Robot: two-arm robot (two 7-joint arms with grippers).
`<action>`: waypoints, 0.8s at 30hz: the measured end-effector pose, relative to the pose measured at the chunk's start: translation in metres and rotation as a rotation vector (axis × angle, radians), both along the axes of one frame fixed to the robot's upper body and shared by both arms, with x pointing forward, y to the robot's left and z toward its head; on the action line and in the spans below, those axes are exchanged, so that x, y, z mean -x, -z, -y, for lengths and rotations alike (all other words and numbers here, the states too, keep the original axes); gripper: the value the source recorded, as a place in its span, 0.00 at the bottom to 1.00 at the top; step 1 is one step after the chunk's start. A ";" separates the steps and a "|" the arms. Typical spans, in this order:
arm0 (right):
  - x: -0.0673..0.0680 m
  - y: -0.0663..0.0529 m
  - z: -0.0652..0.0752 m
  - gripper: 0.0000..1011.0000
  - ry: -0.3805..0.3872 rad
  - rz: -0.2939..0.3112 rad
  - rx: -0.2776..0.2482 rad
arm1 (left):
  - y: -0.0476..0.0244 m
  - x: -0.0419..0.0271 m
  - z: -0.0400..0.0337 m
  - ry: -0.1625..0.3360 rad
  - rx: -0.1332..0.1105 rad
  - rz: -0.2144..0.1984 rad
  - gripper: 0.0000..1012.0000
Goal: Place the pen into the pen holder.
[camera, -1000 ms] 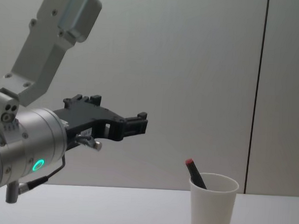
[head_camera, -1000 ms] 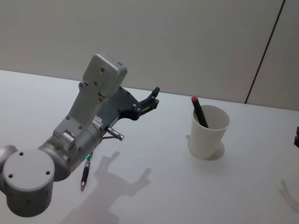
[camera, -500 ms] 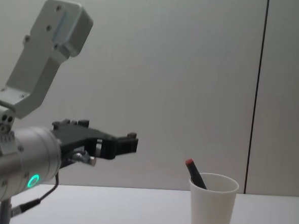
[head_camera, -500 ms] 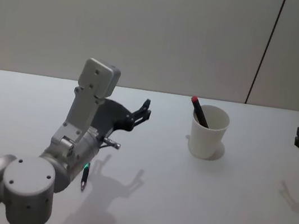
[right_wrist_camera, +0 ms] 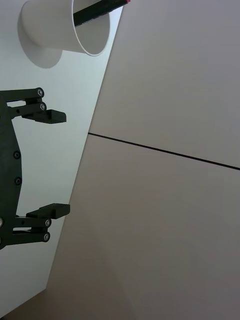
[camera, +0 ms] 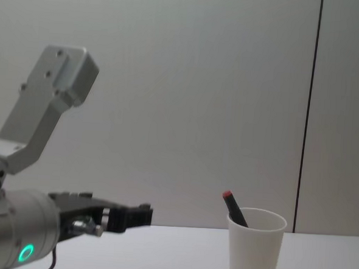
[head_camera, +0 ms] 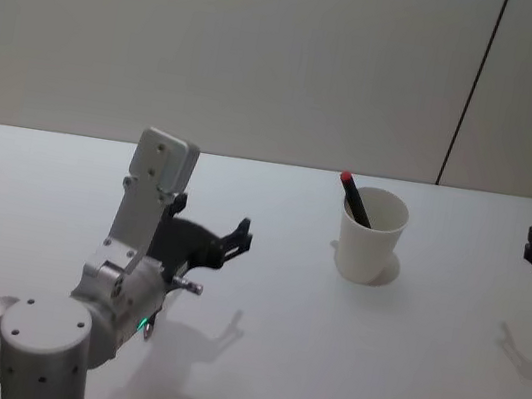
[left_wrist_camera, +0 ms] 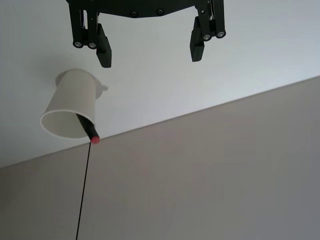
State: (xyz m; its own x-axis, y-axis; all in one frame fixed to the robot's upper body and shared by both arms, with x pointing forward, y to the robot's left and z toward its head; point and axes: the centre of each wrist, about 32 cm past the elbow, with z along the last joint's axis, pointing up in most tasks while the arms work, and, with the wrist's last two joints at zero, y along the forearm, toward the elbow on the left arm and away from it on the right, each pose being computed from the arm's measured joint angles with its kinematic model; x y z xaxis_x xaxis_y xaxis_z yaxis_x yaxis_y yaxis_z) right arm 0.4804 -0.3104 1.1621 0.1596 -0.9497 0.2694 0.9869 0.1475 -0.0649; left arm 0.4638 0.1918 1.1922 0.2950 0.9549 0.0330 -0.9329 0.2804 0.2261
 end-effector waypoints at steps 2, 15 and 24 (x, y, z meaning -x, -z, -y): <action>0.000 0.000 0.000 0.99 0.000 0.000 0.000 | 0.0016 0.0010 -0.0011 -0.011 0.000 -0.032 0.99; 0.000 0.000 0.000 0.99 0.000 0.000 0.000 | 0.0171 0.0040 -0.0101 -0.069 -0.018 -0.183 0.99; 0.000 0.000 0.000 0.99 0.000 0.000 0.000 | 0.0274 0.0021 -0.0166 -0.095 -0.033 -0.251 0.99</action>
State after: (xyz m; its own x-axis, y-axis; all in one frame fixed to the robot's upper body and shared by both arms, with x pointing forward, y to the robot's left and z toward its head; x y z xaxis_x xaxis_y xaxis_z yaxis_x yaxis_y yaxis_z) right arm 0.4804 -0.3104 1.1620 0.1596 -0.9497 0.2694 0.9869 0.1474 -0.0649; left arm 0.4617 0.2083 1.1648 0.2069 0.9784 0.0015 -0.8682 0.1829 0.4613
